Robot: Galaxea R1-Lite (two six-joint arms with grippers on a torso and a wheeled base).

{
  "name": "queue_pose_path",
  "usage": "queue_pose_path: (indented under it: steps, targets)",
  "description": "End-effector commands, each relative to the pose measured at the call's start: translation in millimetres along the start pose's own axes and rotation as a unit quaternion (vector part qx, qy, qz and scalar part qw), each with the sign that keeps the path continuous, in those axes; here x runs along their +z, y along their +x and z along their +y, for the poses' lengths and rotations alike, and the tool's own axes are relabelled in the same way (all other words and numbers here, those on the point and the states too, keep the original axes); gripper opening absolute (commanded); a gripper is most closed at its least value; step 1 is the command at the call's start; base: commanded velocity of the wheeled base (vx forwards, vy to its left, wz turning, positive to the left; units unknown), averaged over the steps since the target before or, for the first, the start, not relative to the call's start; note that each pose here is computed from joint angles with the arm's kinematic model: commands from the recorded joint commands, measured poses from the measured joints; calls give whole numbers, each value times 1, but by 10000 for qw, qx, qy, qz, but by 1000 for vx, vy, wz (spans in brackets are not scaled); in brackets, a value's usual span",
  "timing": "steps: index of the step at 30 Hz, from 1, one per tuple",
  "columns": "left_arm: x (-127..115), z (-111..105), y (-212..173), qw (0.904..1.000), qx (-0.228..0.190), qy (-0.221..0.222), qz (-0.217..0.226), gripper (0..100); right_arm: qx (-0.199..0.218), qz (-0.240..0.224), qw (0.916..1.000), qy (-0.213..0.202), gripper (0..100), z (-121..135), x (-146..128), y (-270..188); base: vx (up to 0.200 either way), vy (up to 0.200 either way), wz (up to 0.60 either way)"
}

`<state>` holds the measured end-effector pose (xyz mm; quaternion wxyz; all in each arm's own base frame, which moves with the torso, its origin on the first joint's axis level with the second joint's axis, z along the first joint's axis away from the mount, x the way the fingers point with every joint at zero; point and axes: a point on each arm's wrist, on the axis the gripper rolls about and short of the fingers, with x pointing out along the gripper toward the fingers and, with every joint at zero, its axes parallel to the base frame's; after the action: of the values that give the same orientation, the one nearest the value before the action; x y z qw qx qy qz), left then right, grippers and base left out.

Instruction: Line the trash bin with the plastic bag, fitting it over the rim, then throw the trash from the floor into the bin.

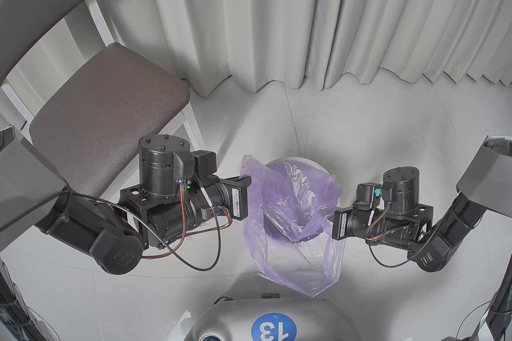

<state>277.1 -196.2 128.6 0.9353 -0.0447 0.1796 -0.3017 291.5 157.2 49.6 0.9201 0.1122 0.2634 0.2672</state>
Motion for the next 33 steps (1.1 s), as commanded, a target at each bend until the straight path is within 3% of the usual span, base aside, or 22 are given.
queue_pose_path:
  steps: [1,12,20,25,30,33]
  targets:
    - [-3,-4,-5,10000,-56,26,-4,0,-61,35,10000,37,0,-6,-2,9,0,0,0]
    - [10,-3,7,9997,-59,53,-215,0,-406,141,9987,257,0,-30,-12,-4,0,0,0]
    - [19,-6,33,9992,-104,65,-377,0,-430,-192,9981,387,0,-38,-17,-12,0,0,0]
    - [36,-6,48,9987,-83,67,-507,0,-507,-465,9966,457,0,-48,-6,-12,0,0,0]
    - [50,-6,37,9986,-58,44,-527,0,-413,-417,9974,420,0,-43,-9,-5,0,0,0]
    - [46,-1,25,9989,37,22,-468,0,-219,-274,9989,325,0,-30,-17,5,0,0,0]
